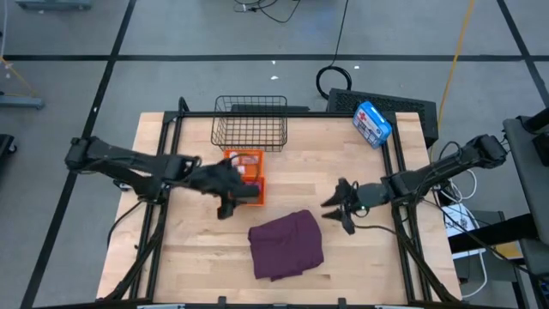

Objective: Pick & place medical supplies in basket/bin
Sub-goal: Put the patient gown into the black wire basket

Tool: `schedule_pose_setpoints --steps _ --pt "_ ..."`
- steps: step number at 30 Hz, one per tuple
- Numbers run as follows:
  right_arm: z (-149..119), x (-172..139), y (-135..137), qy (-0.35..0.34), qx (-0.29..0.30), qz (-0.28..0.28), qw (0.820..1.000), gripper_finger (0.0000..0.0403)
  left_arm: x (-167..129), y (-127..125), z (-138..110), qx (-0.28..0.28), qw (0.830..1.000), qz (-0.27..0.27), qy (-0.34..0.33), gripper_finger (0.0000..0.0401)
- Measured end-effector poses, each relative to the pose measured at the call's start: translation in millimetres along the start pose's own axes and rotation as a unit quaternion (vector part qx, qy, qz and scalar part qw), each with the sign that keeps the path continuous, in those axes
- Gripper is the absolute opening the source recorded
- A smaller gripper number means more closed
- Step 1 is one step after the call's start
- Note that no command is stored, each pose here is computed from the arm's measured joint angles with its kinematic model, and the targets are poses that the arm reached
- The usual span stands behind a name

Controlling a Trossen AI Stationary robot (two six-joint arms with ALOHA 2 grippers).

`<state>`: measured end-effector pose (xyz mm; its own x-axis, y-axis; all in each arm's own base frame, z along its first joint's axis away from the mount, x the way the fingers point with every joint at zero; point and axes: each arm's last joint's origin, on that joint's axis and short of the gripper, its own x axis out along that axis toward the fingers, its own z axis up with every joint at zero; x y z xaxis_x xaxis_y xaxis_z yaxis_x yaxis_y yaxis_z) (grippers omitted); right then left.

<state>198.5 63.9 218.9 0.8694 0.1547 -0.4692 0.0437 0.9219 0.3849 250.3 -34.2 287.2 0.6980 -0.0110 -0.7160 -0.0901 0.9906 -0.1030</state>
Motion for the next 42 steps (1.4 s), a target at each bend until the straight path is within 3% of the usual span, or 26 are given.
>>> schedule_pose_setpoints --steps 5,8,13,18,25,30,33,42 --pt "-37.6 4.2 -0.4 0.027 0.139 0.041 0.989 0.0171 -1.7 -28.7 -17.9 0.024 0.995 -0.004 -0.093 0.0292" --pt "-65.7 7.2 -7.2 0.005 0.214 0.066 0.975 0.0168 4.0 -38.7 -32.3 0.029 0.994 0.011 -0.109 0.0287" --pt "-97.7 8.0 -18.2 -0.009 0.305 0.103 0.947 0.0157 15.5 -52.4 -48.0 0.001 0.994 -0.01 -0.109 0.028" --pt "-97.7 24.6 -1.0 0.026 0.302 0.095 0.948 0.0176 25.2 -74.4 -52.7 -0.007 0.992 -0.041 -0.122 0.0282" --pt "-86.4 64.0 31.2 0.102 0.247 0.093 0.959 0.0274 54.3 -97.7 -56.0 0.006 0.987 -0.066 -0.148 0.0282" --pt "-97.6 74.1 27.3 0.196 0.299 0.065 0.932 0.0327 79.3 -109.7 -68.5 0.013 0.989 -0.085 -0.122 0.0282" --pt "-97.6 74.5 27.1 0.188 0.324 0.056 0.926 0.0337 96.9 -115.9 -79.3 0.016 0.991 -0.09 -0.101 0.0282" --pt "-92.3 82.9 16.7 0.109 0.331 0.015 0.937 0.033 142.6 -116.9 -103.9 -0.01 0.995 -0.067 -0.068 0.0282"
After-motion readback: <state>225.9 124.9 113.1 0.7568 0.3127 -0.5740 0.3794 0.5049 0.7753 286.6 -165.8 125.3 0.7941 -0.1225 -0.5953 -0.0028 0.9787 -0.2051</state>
